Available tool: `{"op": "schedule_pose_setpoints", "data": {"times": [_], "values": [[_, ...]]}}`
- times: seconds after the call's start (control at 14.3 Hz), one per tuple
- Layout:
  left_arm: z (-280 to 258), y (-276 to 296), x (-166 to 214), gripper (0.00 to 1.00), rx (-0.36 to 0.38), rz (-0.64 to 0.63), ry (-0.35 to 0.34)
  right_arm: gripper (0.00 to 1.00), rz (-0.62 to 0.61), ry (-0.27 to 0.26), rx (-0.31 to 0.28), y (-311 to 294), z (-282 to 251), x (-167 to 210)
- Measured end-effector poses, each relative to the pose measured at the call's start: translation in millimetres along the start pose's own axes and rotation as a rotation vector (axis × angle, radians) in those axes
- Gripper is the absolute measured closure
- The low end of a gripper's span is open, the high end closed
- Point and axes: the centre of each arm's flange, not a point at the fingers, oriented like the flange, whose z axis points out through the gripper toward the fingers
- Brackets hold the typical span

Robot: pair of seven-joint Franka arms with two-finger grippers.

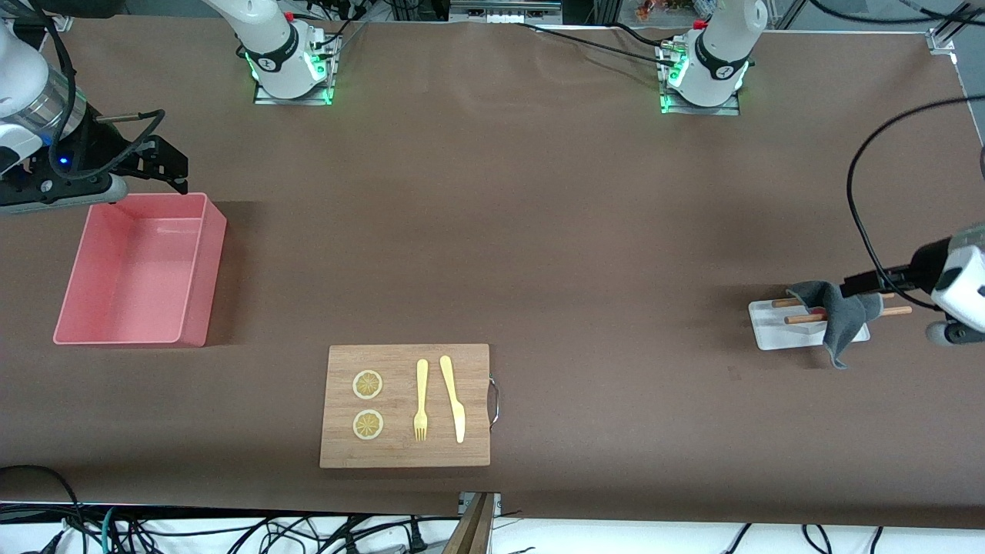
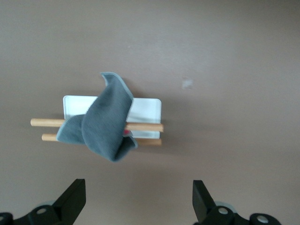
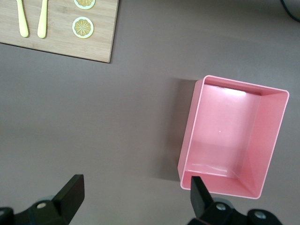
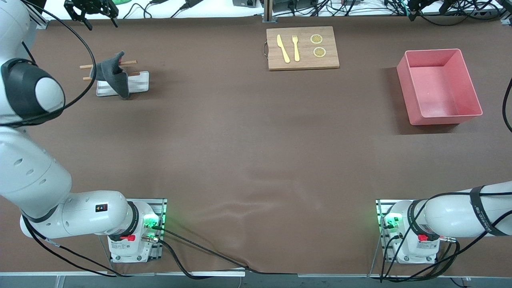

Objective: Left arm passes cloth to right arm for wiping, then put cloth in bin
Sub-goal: 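Lower the left gripper onto the grey cloth on the white holder, then close the left gripper on the grey cloth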

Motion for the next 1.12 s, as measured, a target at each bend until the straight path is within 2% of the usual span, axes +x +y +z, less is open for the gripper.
{"op": "schedule_pose_setpoints", "data": {"times": [0.14,0.42,0.56,0.77,1.12], "values": [[29.1,-13.9,20.0,0.00,-0.005,-0.023,-0.013,0.00,0.000,-0.001,0.000,0.1,0.2,0.0],[85.6,-23.4,65.3,0.00,-0.016,-0.042,0.097,0.00,0.005,-0.008,0.000,3.0,4.4,1.7],[120.3,-22.8,80.5,0.00,-0.019,-0.044,0.117,0.00,0.007,-0.010,0.001,4.0,5.6,2.2],[162.8,-22.8,90.1,0.00,-0.020,-0.045,0.090,0.00,0.007,-0.011,0.001,4.2,5.9,2.3],[188.1,-31.6,92.5,0.00,-0.011,-0.049,0.058,0.00,0.007,-0.011,0.001,4.1,5.9,2.3]]}}
